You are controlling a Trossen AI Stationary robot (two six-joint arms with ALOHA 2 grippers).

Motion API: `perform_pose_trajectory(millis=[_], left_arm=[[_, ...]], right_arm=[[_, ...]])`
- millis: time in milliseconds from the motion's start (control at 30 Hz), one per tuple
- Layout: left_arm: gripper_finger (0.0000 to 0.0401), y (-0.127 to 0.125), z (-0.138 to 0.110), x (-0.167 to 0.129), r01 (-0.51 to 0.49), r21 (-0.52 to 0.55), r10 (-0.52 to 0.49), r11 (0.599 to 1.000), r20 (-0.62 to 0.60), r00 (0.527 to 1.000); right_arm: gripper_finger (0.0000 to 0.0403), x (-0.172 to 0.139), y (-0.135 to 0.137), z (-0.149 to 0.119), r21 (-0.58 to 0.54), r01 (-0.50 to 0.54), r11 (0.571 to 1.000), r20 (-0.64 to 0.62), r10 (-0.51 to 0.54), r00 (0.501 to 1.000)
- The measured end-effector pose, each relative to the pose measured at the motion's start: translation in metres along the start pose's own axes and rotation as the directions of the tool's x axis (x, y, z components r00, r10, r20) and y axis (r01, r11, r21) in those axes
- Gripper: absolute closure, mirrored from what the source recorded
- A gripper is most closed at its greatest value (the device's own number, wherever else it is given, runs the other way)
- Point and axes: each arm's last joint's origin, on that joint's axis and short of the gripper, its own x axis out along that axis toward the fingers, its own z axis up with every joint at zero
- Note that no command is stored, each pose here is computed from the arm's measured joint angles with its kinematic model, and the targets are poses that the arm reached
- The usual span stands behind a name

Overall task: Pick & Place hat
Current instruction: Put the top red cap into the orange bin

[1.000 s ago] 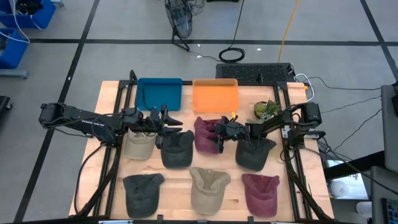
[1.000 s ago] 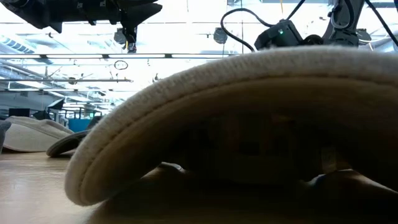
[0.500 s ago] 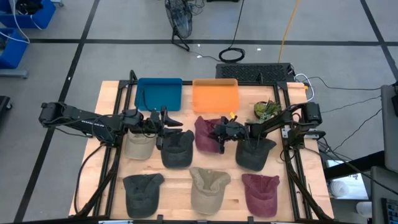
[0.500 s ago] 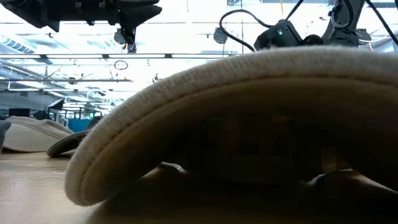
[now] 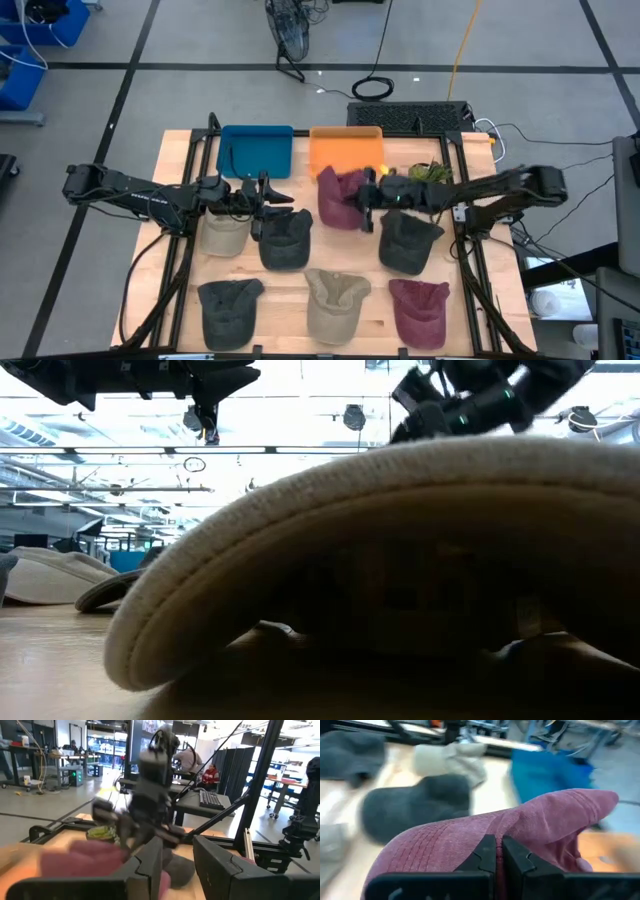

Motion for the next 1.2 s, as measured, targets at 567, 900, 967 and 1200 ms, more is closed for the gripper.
perform_pose_trajectory(millis=[567, 900, 967, 1200], left_arm=[[0.0288, 0.001, 0.002, 0.0, -0.021, 0.025, 0.02, 0.999, 0.027, 0.999], [0.0288, 0.001, -0.003, 0.0, -0.026, 0.076, 0.028, 0.997, -0.033, 0.999], [0.0288, 0.002, -0.004, 0.0, -0.028, 0.089, 0.032, 0.996, -0.043, 0.999], [0.0288, 0.007, -0.007, 0.0, -0.069, 0.157, 0.08, 0.985, -0.067, 0.994]], right_arm=[[0.0402, 0.018, -0.143, 0.021, -0.02, -0.047, 0.999, -0.102, 0.045, 0.994], [0.0402, 0.048, -0.198, -0.027, 0.053, -0.119, 0.991, -0.109, 0.124, 0.986], [0.0402, 0.051, -0.203, -0.037, 0.043, -0.119, 0.992, -0.124, 0.124, 0.985], [0.0402, 0.058, -0.209, -0.059, 0.072, -0.136, 0.988, -0.16, 0.146, 0.976]])
